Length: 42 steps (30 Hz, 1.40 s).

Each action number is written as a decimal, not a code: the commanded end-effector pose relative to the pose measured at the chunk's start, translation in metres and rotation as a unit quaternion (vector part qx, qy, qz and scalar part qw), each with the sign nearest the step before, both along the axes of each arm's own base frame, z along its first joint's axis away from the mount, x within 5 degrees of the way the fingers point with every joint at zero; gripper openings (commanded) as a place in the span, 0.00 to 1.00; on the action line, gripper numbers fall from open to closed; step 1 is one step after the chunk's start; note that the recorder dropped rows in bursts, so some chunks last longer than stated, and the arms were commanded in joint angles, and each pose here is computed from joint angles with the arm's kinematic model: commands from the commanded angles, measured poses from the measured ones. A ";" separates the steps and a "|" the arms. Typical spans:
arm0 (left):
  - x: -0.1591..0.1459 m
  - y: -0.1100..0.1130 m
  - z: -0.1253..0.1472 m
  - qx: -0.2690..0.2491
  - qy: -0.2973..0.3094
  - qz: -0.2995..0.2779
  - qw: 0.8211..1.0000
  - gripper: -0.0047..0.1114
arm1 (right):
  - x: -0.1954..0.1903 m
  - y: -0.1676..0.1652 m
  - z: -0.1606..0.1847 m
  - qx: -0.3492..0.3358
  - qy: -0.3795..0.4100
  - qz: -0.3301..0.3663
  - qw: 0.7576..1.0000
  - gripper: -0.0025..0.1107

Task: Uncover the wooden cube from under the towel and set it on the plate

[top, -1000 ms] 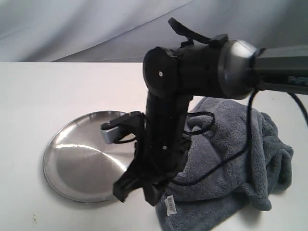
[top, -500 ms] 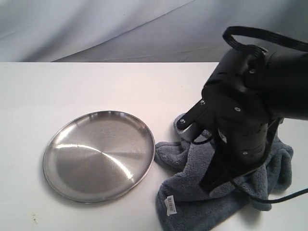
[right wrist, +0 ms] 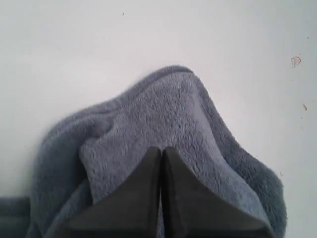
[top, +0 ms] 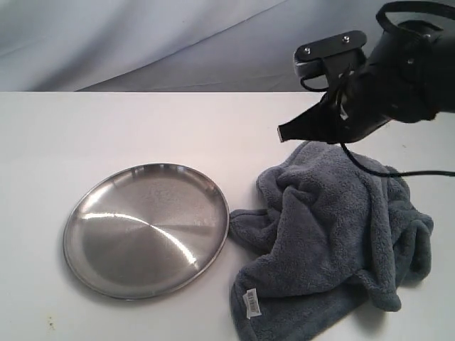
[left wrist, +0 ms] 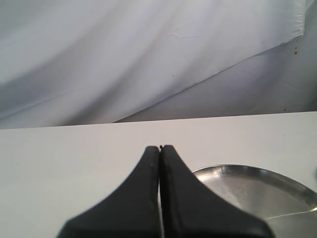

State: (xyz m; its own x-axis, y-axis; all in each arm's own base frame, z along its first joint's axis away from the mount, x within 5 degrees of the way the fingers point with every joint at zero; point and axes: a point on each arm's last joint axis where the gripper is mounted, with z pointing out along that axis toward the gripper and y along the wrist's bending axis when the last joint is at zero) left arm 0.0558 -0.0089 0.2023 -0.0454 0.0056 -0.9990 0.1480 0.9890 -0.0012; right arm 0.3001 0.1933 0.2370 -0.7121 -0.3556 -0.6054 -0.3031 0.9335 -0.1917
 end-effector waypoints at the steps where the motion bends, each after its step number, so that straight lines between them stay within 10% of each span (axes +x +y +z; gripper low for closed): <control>1: 0.000 0.000 -0.001 -0.002 -0.001 -0.002 1.000 0.04 | 0.034 0.021 0.003 0.059 -0.003 -0.022 0.998 0.02; 10: 0.000 0.000 -0.001 -0.002 -0.001 -0.002 1.000 0.04 | 0.059 0.102 -0.012 0.222 0.126 0.065 0.965 0.02; 22: 0.000 0.000 -0.001 -0.002 -0.001 -0.002 1.000 0.04 | -0.033 0.161 -0.009 0.125 0.199 0.239 0.942 0.02; 42: 0.000 0.000 -0.001 -0.002 -0.001 -0.002 1.000 0.04 | -0.142 0.033 -0.021 0.145 0.188 0.205 0.950 0.02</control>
